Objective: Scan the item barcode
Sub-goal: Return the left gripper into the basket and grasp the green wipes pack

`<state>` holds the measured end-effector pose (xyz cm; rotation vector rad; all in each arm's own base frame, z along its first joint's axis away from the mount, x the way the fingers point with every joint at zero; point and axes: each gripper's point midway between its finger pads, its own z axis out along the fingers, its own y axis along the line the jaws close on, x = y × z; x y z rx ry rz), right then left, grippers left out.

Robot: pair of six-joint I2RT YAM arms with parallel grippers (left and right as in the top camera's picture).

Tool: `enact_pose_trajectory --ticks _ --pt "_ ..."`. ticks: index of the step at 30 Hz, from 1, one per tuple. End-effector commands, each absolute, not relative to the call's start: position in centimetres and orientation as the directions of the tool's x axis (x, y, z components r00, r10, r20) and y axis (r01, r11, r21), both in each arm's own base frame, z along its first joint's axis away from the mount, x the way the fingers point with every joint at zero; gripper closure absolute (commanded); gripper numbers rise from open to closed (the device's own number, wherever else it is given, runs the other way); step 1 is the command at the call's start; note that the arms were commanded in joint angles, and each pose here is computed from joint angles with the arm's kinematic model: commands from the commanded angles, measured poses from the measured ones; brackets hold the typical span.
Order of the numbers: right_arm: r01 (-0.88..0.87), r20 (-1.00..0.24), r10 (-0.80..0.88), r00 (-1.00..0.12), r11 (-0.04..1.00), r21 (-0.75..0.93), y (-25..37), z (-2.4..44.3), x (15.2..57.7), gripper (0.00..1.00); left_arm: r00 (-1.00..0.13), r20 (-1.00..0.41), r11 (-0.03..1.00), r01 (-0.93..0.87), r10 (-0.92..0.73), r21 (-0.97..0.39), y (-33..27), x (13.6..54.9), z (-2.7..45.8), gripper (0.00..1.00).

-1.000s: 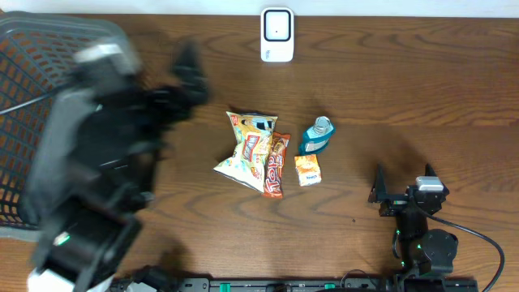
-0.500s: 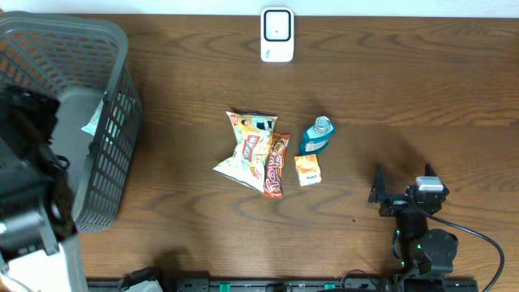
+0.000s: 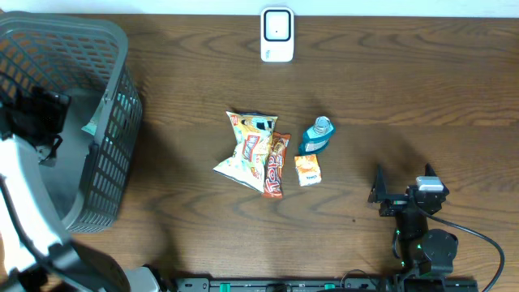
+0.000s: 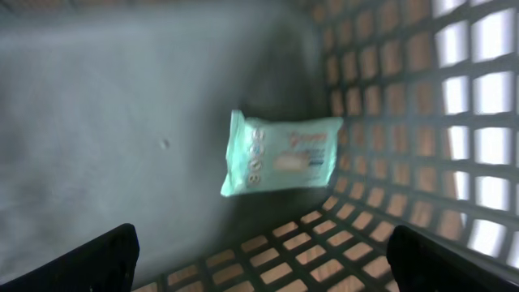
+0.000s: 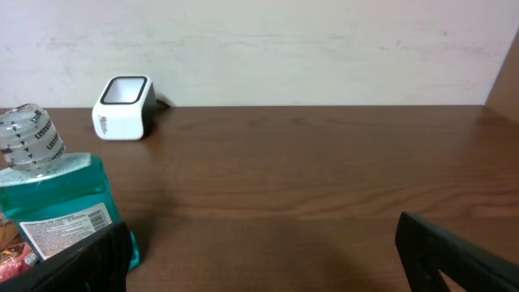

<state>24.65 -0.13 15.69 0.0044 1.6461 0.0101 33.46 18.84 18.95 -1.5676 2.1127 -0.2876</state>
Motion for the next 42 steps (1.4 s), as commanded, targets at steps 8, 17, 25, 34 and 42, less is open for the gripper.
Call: enact_pose_trajectory --ticks 8,17,25,34,42 --pt "-0.006 -0.997 0.019 -0.075 1.000 0.020 0.0 15.7 24.6 0.01 -0.433 -0.156 0.459 -0.811 -0.888 -0.362 19.0 35.4 11.2 0.02" --pt "-0.006 -0.997 0.019 -0.075 1.000 0.020 0.0 15.7 24.6 0.01 -0.509 -0.140 0.525 -0.784 -0.849 -0.333 19.4 36.4 7.3 0.02" --pt "-0.006 -0.997 0.019 -0.075 1.000 0.020 0.0 15.7 24.6 0.01 -0.733 -0.293 0.788 -0.555 -0.615 -0.267 18.6 40.0 5.2 0.04" --pt "-0.006 -0.997 0.019 -0.075 1.000 0.020 0.0 15.7 24.6 0.01 -0.888 -0.420 0.974 -0.224 -0.187 0.041 18.4 42.4 5.5 0.04" --pt "-0.006 -0.997 0.019 -0.075 1.000 0.020 0.0 15.7 24.6 0.01 -0.920 -0.391 0.991 -0.013 0.040 0.132 17.9 42.8 4.6 0.02"
